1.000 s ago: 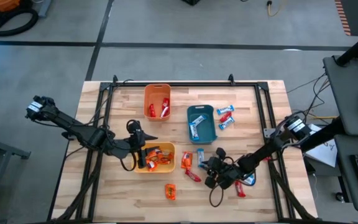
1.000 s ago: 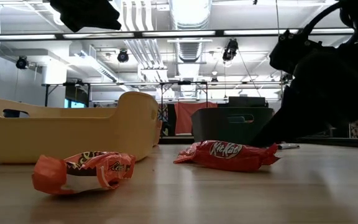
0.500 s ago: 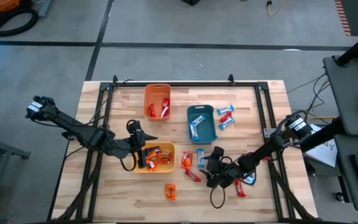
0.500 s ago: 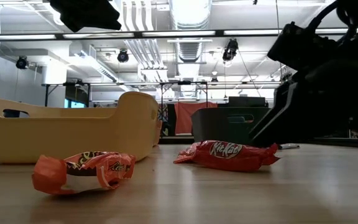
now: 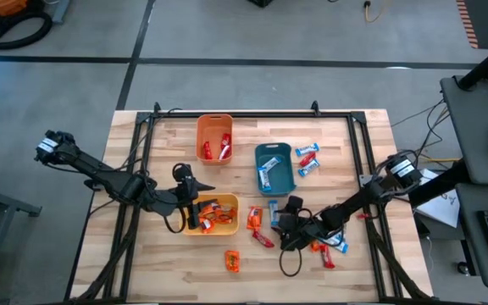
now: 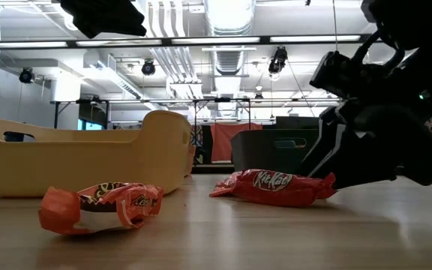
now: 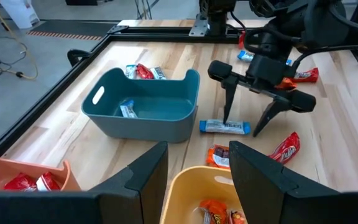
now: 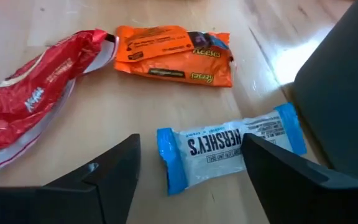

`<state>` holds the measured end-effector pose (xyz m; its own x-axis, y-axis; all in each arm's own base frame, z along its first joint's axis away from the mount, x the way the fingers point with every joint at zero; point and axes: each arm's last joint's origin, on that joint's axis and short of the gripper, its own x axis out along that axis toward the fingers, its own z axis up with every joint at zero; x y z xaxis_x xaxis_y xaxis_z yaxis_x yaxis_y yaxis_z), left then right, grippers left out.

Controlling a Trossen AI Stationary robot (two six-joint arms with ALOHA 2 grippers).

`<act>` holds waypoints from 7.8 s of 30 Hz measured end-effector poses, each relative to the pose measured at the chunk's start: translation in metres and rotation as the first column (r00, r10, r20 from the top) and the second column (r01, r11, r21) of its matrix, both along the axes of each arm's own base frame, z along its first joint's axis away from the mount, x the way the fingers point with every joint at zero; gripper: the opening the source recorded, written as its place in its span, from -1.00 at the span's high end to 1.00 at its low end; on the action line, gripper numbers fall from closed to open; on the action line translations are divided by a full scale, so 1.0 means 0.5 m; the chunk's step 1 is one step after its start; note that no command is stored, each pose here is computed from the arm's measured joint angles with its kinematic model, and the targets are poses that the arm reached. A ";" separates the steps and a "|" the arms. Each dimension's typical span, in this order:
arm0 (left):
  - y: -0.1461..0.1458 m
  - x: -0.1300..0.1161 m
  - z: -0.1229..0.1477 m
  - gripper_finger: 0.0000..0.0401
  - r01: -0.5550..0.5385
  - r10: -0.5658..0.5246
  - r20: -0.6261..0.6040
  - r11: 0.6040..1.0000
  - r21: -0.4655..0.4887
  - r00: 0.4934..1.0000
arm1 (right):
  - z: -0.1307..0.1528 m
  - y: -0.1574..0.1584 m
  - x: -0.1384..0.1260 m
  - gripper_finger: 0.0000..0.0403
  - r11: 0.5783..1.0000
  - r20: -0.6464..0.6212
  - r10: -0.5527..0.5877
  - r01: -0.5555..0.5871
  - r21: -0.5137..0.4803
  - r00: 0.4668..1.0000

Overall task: Organize candy in baskets
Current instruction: Put the white chocolate into the blue bin, then put the red chocolate into the orange bin

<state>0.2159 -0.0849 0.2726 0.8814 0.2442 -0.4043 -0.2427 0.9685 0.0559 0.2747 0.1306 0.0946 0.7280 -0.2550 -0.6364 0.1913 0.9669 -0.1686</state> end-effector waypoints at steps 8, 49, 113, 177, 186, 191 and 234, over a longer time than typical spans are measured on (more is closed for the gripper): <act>0.000 0.000 0.000 0.23 0.002 -0.002 -0.001 1.000 0.004 1.000 | -0.015 0.000 0.001 0.09 1.000 -0.015 -0.014 0.014 0.007 1.000; 0.000 0.001 0.001 0.23 0.002 -0.002 0.007 1.000 0.001 1.000 | 0.266 -0.134 -0.007 0.94 0.979 0.317 -0.193 0.161 0.125 0.928; 0.000 0.001 0.001 0.23 0.003 -0.003 0.006 1.000 0.001 1.000 | 0.310 -0.382 -0.094 0.08 0.660 -0.491 -0.572 0.724 0.200 0.657; 0.000 0.001 0.001 0.23 0.004 -0.004 0.005 1.000 0.004 1.000 | 0.079 -0.493 -0.188 0.31 0.426 -0.342 -0.745 0.804 0.415 0.572; 0.000 0.001 0.001 0.23 0.004 -0.004 0.005 1.000 0.004 1.000 | 0.078 -0.494 -0.187 0.77 0.447 -0.333 -0.741 0.798 0.404 0.583; 0.000 0.001 0.001 0.23 0.003 -0.003 0.005 1.000 0.003 1.000 | 0.078 -0.493 -0.187 0.94 0.462 -0.334 -0.730 0.791 0.402 0.596; -0.001 0.001 0.002 0.23 0.004 -0.004 0.011 1.000 0.001 1.000 | 0.156 -0.532 -0.103 0.75 0.416 -0.536 -0.681 0.866 0.278 0.499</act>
